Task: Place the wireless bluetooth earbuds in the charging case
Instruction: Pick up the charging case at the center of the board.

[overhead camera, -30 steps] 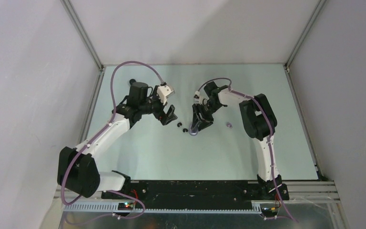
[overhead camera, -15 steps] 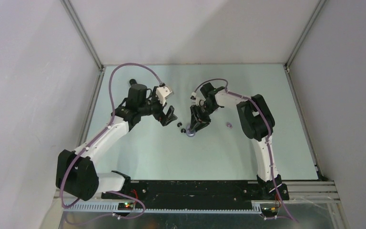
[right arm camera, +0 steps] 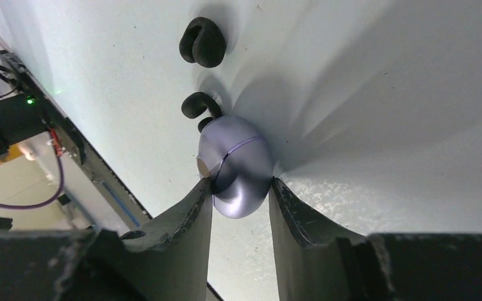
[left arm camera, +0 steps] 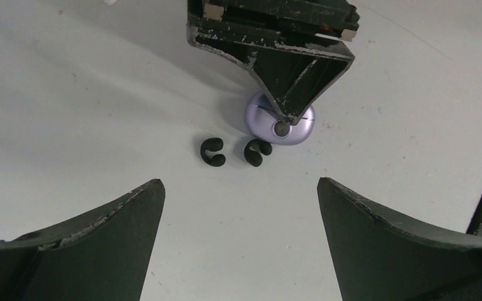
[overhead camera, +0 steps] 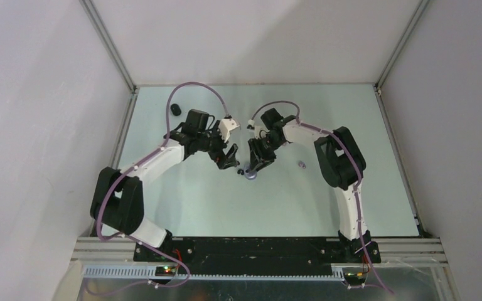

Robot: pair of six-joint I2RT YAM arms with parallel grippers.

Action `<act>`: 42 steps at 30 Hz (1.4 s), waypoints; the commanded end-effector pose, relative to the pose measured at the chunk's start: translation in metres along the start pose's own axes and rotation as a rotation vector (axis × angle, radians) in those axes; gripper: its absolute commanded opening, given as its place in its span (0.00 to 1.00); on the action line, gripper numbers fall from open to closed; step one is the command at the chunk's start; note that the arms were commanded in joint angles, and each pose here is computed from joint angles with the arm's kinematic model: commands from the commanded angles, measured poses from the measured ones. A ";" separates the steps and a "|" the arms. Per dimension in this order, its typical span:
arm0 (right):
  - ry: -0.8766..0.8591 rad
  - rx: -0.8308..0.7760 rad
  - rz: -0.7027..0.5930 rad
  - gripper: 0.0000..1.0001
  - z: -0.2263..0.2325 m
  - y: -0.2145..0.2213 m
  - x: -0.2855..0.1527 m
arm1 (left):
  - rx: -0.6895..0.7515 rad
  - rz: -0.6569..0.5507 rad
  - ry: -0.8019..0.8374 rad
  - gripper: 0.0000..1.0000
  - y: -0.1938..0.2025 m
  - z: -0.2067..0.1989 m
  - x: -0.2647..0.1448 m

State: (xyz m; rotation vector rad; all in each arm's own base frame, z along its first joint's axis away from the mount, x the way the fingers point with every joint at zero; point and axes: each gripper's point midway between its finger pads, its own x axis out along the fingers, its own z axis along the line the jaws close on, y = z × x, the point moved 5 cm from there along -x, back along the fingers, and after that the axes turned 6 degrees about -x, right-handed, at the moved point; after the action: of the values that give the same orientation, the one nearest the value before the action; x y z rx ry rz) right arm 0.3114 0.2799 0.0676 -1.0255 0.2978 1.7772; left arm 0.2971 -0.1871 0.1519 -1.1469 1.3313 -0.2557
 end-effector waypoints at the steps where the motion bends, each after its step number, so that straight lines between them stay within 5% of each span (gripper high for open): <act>1: 0.150 -0.129 -0.071 0.26 -0.014 -0.009 -0.013 | 0.028 -0.071 0.083 0.99 -0.028 -0.006 0.002; 14: 0.070 -0.251 -0.185 0.26 0.008 -0.015 -0.054 | -0.108 -0.045 0.237 0.99 -0.039 -0.003 0.030; 42: 0.010 -0.281 -0.175 0.26 0.017 -0.009 -0.052 | -0.212 0.068 0.415 0.97 -0.002 0.005 0.077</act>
State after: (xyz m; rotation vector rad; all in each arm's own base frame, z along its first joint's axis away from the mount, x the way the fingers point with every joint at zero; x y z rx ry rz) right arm 0.3165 0.2577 0.0962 -1.2185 0.0726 1.7018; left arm 0.3236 -0.2332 0.0944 -1.2674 1.7378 -0.2206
